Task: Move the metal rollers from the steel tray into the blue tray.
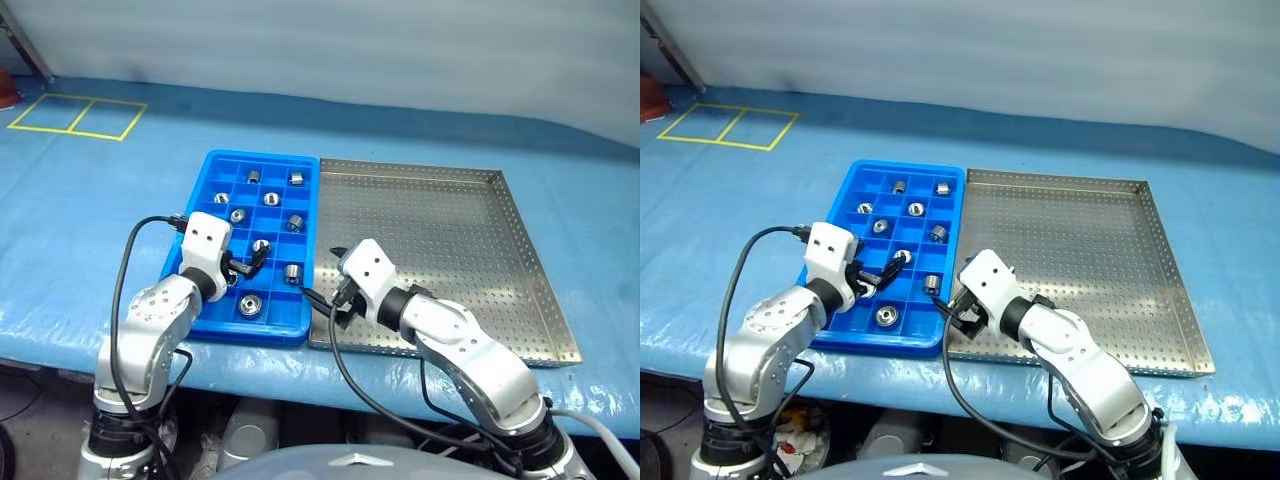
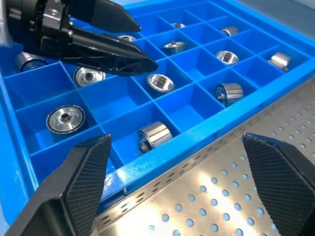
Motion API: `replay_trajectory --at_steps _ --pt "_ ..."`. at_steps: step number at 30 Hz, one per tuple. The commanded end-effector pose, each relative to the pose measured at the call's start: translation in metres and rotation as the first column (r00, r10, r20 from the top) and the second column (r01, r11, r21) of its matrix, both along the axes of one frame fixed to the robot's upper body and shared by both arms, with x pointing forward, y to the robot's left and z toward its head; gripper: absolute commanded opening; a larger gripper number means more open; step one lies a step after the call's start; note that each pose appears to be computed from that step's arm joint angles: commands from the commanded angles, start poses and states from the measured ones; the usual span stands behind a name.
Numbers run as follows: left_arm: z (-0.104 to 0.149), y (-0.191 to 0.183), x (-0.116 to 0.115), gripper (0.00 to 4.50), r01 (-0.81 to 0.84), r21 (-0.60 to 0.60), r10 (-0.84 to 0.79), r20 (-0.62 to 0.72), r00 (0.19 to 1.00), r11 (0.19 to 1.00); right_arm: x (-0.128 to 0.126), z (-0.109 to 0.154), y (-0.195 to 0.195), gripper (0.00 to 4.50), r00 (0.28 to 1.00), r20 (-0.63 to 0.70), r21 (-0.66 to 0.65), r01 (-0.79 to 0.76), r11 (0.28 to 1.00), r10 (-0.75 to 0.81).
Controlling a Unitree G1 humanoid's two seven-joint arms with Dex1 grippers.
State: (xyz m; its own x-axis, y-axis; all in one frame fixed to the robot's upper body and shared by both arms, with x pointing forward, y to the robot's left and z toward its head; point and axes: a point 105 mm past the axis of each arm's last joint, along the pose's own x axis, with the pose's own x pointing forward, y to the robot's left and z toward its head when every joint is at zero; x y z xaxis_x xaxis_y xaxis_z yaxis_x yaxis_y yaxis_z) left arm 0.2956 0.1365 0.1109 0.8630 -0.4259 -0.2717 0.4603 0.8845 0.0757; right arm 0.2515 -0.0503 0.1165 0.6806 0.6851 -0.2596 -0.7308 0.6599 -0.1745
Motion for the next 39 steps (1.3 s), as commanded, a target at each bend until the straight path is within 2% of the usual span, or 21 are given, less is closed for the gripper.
replay_trajectory --at_steps 1,13,19,39 --pt "0.019 -0.019 0.001 4.44 0.143 -0.005 -0.141 0.099 0.985 0.990 0.000 0.011 -0.016 4.50 0.996 0.051 -0.002 0.071 0.997 -0.070" --pt "0.027 -0.052 0.015 4.44 0.369 -0.024 -0.358 0.197 0.913 0.929 -0.004 0.008 -0.070 4.50 0.933 0.044 0.008 0.358 0.934 -0.358" --pt "0.015 -0.056 0.017 4.44 0.358 -0.028 -0.347 0.185 0.919 0.933 -0.008 0.000 -0.082 4.50 0.885 0.005 0.029 0.464 0.885 -0.465" --pt "0.006 -0.053 0.010 4.44 0.334 -0.050 -0.324 0.141 0.935 0.941 -0.010 -0.011 -0.071 4.50 0.887 -0.039 0.028 0.462 0.887 -0.461"
